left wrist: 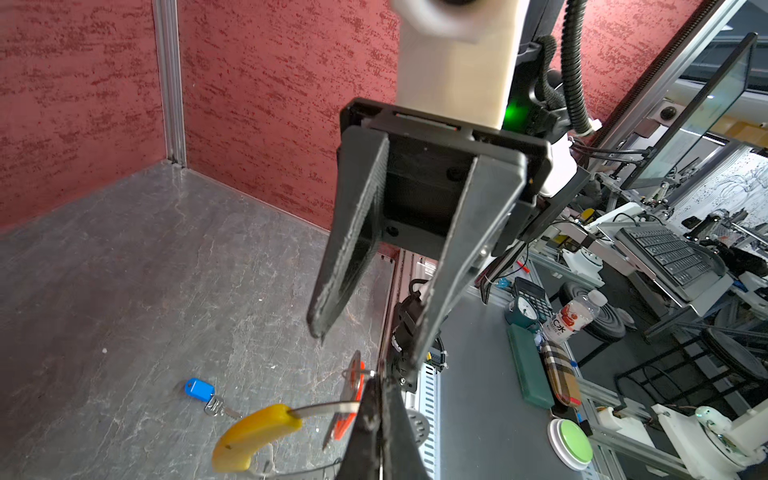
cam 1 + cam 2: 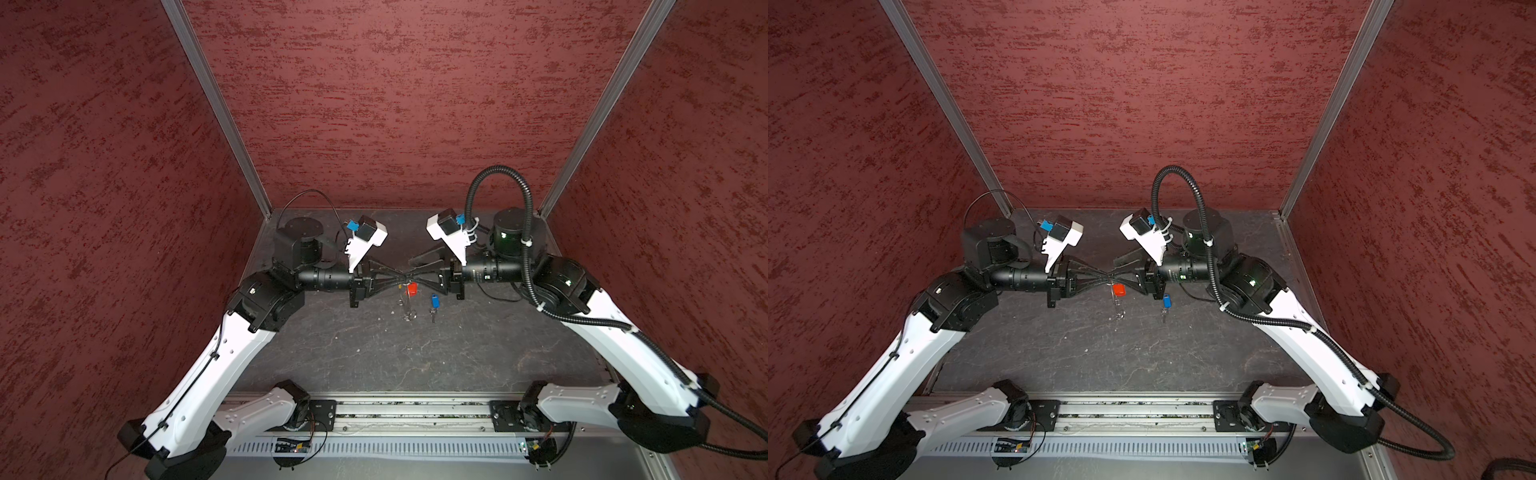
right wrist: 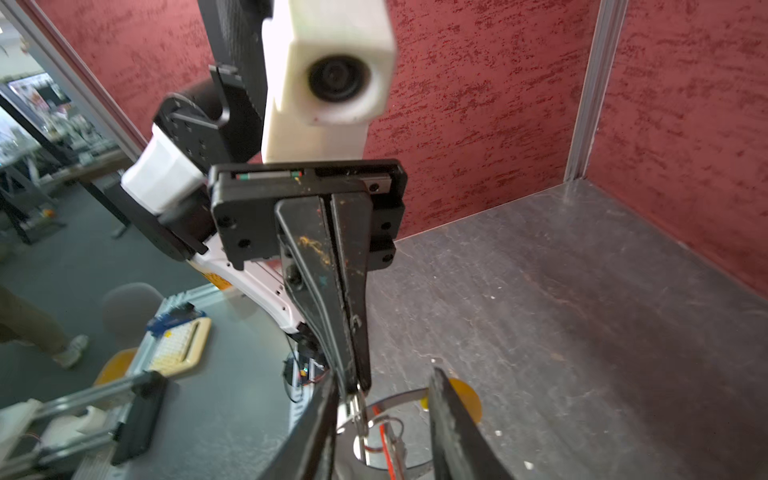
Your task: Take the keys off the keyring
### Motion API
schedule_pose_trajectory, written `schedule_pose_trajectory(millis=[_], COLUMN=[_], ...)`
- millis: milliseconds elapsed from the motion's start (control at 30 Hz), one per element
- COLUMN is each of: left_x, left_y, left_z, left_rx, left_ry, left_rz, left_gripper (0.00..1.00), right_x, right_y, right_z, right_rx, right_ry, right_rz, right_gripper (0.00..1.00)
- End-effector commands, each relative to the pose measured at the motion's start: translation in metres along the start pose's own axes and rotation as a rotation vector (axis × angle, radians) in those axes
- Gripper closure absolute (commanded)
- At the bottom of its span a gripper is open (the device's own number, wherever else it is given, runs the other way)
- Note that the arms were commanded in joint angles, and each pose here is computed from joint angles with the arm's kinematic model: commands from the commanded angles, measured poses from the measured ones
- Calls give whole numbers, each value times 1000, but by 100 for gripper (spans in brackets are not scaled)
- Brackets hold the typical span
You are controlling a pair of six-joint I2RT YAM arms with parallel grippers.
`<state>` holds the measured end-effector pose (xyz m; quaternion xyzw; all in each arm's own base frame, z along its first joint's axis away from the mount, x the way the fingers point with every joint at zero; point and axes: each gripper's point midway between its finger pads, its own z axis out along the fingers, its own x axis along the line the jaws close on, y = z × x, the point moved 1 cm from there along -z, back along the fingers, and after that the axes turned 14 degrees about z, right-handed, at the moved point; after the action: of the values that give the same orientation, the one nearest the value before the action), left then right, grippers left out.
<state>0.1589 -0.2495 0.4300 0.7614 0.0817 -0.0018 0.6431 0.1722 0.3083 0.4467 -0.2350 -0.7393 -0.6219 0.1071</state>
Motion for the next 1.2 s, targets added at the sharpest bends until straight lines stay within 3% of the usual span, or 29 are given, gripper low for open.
schedule_pose_trajectory(millis=[0, 167, 467, 600, 1067, 1167], left_x=[-5, -12, -19, -15, -3, -2], left_y=[23, 30, 32, 32, 39, 41], left_z=[-6, -11, -12, -13, -19, -20], left_rx=[-104, -180, -232, -235, -293, -304], left_ry=[7, -3, -45, -14, 92, 97], left_rz=[100, 146, 159, 152, 151, 150], left_gripper=[100, 100, 100, 100, 100, 100], right_x=[9, 12, 12, 13, 18, 18], right_y=[17, 5, -9, -7, -7, -8], right_z=[-13, -16, -4, -6, -2, 0], right_rx=[-133, -196, -167, -174, -149, -135], right_ry=[5, 59, 139, 138, 179, 185], right_rz=[-71, -71, -56, -59, -49, -52], right_gripper=[52, 41, 38, 48, 99, 100])
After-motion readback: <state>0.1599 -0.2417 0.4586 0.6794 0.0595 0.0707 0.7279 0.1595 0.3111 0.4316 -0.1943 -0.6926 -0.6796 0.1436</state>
